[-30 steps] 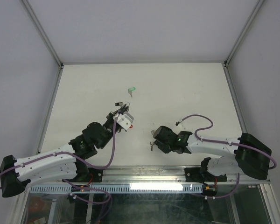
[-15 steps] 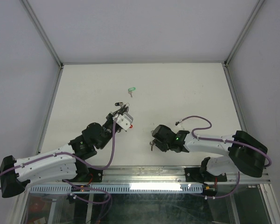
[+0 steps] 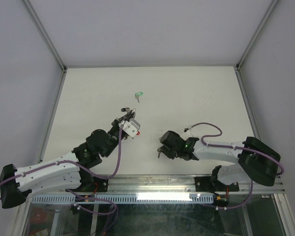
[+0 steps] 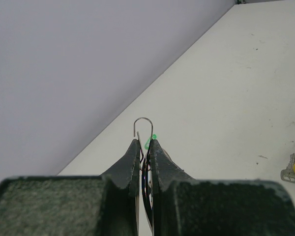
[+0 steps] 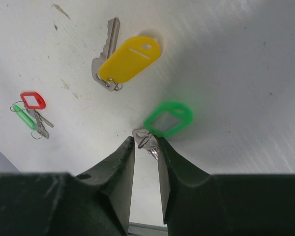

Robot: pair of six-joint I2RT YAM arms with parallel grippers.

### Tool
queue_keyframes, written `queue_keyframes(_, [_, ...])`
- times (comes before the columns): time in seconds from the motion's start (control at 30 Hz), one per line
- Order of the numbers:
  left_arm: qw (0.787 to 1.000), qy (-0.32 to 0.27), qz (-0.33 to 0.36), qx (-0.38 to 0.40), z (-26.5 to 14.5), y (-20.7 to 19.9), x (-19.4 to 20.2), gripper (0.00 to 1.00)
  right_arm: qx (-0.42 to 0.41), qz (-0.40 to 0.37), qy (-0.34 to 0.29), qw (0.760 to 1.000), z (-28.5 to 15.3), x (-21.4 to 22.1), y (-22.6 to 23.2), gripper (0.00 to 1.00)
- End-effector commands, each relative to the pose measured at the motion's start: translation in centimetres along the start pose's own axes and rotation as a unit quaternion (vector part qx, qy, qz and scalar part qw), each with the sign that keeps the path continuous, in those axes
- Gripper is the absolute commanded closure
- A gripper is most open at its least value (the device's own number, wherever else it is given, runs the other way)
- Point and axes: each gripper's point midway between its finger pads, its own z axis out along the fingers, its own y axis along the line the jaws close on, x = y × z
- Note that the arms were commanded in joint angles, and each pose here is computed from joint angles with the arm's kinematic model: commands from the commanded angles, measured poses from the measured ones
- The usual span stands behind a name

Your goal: Put the keys on the keyring

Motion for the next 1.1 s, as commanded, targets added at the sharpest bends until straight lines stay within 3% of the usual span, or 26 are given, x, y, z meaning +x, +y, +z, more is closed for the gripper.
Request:
queue_keyframes(0.0, [0.999,-0.030,-0.016,-0.020,0.0,1.4,-1.8,1.00,-0.003,0.012,-0.008,1.000,0.5,-0.2,0.2,0.73])
queue_keyframes(0.33, [0.999,-0.029,-0.013,-0.021,0.0,1.4,-1.7,1.00,-0.003,0.004,-0.018,1.000,0.5,-0.6,0.0,0.85])
queue_keyframes(0.47, [0.999,-0.029,-0.012,-0.021,0.0,1.4,-1.7,1.00,-0.020,-0.012,-0.026,0.999,0.1,-1.0,0.8,0.95])
queue_keyframes(0.53, [0.999,-0.028,-0.012,-0.021,0.0,1.4,-1.7,1.00,-0.036,-0.030,-0.032,0.998,-0.4,-1.3,1.5,1.00])
queue_keyframes(0.67, [0.999,-0.027,-0.010,-0.021,0.1,1.4,-1.7,1.00,-0.084,-0.089,-0.044,0.991,-2.4,-2.1,3.3,1.00])
queue_keyframes(0.9, [1.000,-0.029,0.003,-0.012,0.2,1.1,-1.8,1.00,-0.184,-0.248,-0.065,0.949,-7.4,-3.8,5.4,1.00])
queue_keyframes(1.07, [0.999,-0.050,0.006,0.011,0.4,0.5,-2.8,1.00,-0.222,-0.389,-0.071,0.891,-10.9,-5.0,6.8,1.00])
